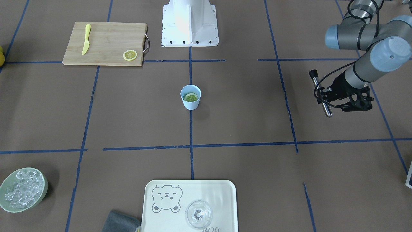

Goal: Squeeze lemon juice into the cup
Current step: 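Lower the steel rod onto the table near its starting spot with the left gripper, then open the left gripper to release the rod and withdraw the left arm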

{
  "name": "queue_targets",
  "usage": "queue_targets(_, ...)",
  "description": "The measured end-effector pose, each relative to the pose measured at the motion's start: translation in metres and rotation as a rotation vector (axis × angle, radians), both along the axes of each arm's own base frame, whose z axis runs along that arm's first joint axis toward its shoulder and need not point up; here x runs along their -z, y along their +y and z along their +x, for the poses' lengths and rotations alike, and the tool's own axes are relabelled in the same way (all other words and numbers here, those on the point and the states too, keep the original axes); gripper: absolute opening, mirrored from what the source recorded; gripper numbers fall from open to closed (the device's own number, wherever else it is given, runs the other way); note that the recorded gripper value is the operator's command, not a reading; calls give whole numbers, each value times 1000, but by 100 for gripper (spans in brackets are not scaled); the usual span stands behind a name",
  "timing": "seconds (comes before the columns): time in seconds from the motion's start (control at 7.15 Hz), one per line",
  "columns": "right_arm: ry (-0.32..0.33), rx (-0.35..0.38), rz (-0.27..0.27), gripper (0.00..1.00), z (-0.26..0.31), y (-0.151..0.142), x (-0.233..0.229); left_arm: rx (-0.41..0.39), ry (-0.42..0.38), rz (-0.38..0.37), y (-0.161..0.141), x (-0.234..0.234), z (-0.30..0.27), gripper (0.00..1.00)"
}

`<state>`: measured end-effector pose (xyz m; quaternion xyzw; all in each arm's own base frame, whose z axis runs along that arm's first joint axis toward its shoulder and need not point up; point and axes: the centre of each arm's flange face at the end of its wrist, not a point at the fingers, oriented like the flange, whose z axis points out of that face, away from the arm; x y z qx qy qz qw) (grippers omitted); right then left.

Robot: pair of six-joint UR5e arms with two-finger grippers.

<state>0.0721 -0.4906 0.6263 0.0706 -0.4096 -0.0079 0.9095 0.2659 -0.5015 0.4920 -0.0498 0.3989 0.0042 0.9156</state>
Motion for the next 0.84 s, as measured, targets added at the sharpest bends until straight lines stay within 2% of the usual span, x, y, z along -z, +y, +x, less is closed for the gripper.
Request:
queue_targets(0.28, 0, 0, 0, 100, 0, 0, 0, -28, -7, -5, -3, 1, 30, 0)
queue_targets(0.56, 0, 0, 0, 100, 0, 0, 0, -68, -3, 25, 5, 7, 55, 0)
queue_targets(0.84, 0, 0, 0, 100, 0, 0, 0, -74, -19, 45, 7, -1, 65, 0)
